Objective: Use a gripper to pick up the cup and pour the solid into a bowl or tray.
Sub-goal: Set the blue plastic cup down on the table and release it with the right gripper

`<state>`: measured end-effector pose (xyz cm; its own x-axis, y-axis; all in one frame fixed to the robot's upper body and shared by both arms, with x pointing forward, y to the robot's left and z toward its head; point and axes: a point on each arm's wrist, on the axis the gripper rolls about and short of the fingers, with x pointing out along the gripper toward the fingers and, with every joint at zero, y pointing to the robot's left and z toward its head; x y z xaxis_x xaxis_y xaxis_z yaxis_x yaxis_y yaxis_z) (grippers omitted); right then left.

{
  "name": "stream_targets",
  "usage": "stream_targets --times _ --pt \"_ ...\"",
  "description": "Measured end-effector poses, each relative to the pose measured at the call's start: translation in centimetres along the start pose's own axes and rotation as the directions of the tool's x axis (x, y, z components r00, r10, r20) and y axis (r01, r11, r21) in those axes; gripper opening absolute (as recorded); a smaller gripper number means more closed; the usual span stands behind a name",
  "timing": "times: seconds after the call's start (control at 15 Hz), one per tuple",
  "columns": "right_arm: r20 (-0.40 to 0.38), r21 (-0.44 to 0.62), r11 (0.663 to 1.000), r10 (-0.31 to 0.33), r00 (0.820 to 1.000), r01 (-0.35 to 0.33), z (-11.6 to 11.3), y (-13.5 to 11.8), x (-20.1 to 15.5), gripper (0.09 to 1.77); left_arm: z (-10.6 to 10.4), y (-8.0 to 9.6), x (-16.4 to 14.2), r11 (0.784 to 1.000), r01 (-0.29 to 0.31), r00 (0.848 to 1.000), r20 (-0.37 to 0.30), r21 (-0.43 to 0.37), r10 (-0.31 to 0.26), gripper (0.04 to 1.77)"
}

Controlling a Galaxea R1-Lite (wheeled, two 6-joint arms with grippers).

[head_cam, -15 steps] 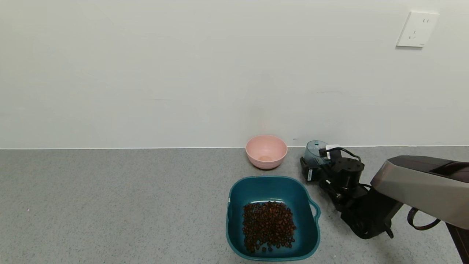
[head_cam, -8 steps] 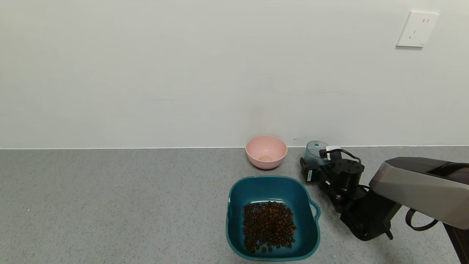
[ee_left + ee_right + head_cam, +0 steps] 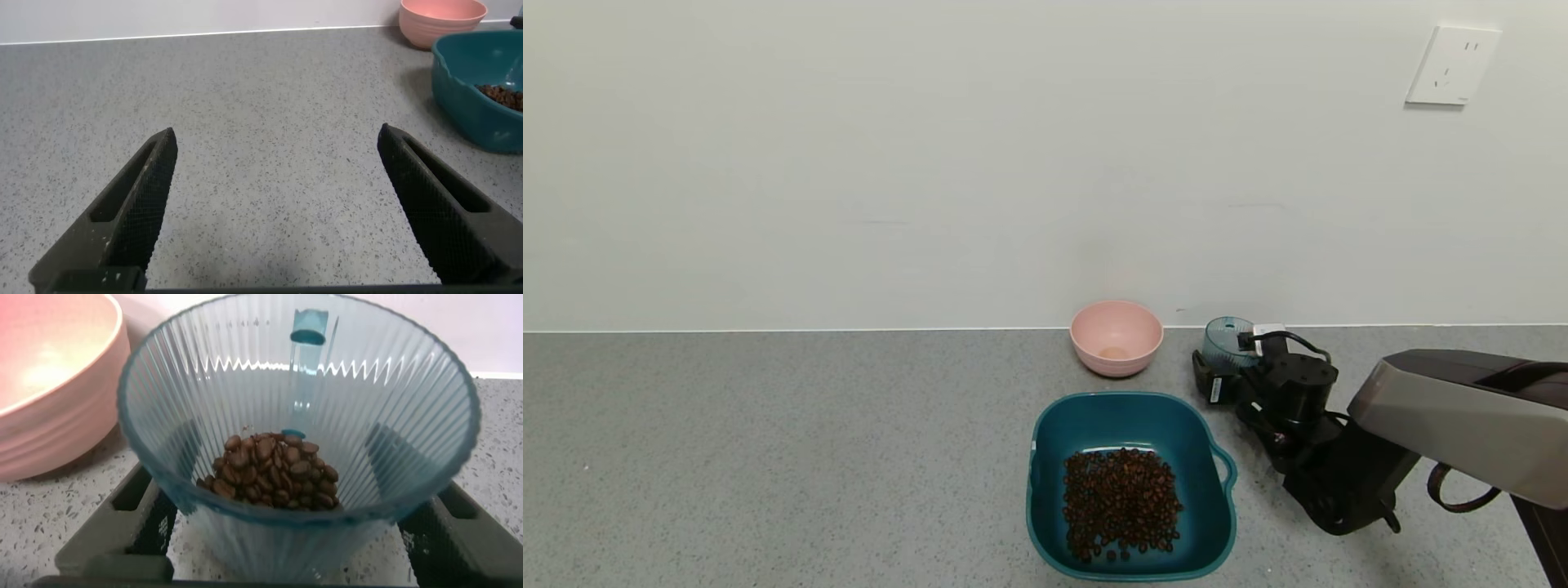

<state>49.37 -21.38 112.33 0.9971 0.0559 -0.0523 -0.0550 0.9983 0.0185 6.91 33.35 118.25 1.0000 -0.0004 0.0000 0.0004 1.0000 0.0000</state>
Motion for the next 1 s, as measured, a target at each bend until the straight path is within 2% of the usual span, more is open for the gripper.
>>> stream_targets --times 0.27,0.47,1.0 --pt "-0.001 0.000 1.000 0.015 1.000 -0.015 0.2 -0.1 -0.2 1.63 0.0 0.0 0.0 1.000 0.000 1.000 0.000 0.000 0.000 1.76" --pt "-0.003 0.001 0.999 0.050 0.999 -0.050 1.0 -0.4 -0.6 1.65 0.0 0.0 0.0 1.000 0.000 1.000 0.000 0.000 0.000 1.76" --pt "-0.018 0.003 0.995 0.101 0.995 -0.101 4.3 -1.1 -2.6 1.69 0.0 0.0 0.0 1.000 0.000 1.000 0.000 0.000 0.000 1.76"
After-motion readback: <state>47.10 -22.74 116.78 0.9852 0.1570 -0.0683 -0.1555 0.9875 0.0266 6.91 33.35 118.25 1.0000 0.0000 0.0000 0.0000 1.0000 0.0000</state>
